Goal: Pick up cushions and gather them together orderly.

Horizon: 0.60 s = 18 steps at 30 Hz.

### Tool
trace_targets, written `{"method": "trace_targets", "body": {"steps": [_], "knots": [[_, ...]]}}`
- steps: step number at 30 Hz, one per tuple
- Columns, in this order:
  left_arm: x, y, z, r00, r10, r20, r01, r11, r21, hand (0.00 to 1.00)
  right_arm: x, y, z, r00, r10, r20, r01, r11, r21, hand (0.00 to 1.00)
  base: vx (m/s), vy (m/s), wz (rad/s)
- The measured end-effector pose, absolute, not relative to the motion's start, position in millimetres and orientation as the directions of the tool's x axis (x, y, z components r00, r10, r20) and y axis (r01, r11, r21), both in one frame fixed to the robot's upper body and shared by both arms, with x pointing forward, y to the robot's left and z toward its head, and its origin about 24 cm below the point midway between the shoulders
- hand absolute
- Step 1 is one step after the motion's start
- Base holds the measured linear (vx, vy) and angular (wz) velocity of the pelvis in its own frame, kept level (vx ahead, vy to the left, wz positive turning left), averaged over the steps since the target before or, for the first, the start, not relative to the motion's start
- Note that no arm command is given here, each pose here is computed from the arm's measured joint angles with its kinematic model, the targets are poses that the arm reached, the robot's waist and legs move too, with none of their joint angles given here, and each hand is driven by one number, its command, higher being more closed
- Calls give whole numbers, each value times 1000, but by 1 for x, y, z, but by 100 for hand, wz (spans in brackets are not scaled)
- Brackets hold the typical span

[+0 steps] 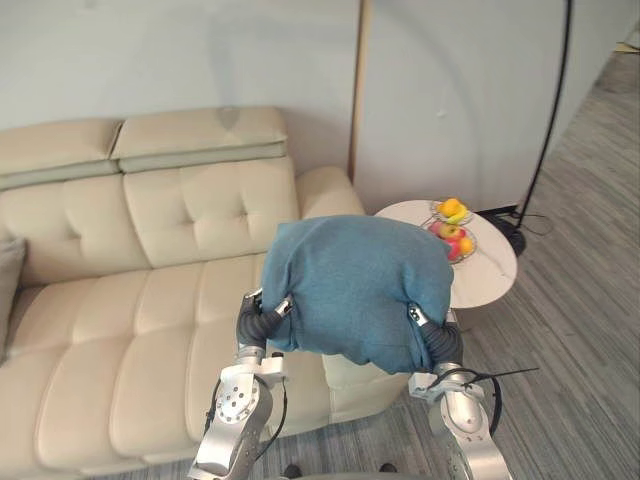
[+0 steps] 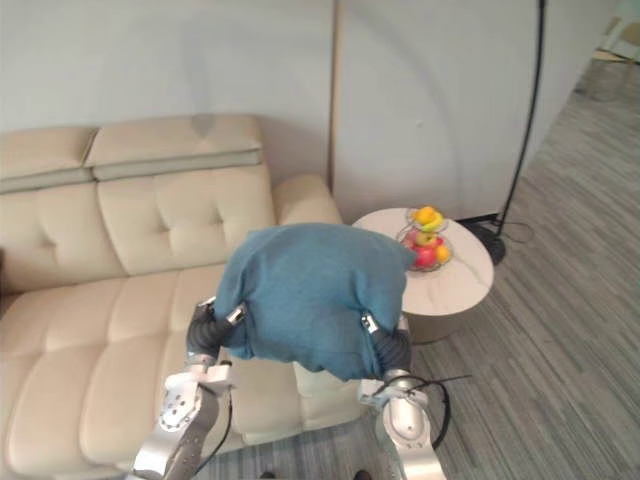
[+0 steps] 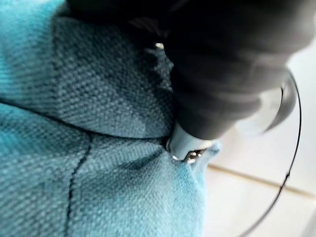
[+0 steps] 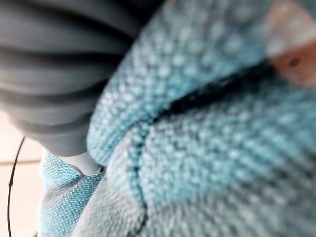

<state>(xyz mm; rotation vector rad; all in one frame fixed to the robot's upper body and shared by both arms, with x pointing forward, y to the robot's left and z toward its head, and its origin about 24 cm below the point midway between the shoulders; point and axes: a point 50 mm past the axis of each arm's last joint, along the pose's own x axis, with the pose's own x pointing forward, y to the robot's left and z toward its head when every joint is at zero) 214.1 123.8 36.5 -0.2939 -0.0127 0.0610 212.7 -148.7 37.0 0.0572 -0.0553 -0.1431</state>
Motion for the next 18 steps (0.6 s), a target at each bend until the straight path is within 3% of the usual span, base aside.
{"method": "trace_targets", "body": {"steps": [6, 18], "knots": [[220, 108, 38, 1000, 24, 3, -21, 940, -341, 100, 235, -166, 49, 970, -210, 121, 214, 977, -21, 100, -10, 130, 75], [222, 115, 13, 996, -1, -88, -22, 963, -269, 100, 232, -164, 8, 968, -242, -67, 239, 970, -49, 100, 34, 269, 20]]}}
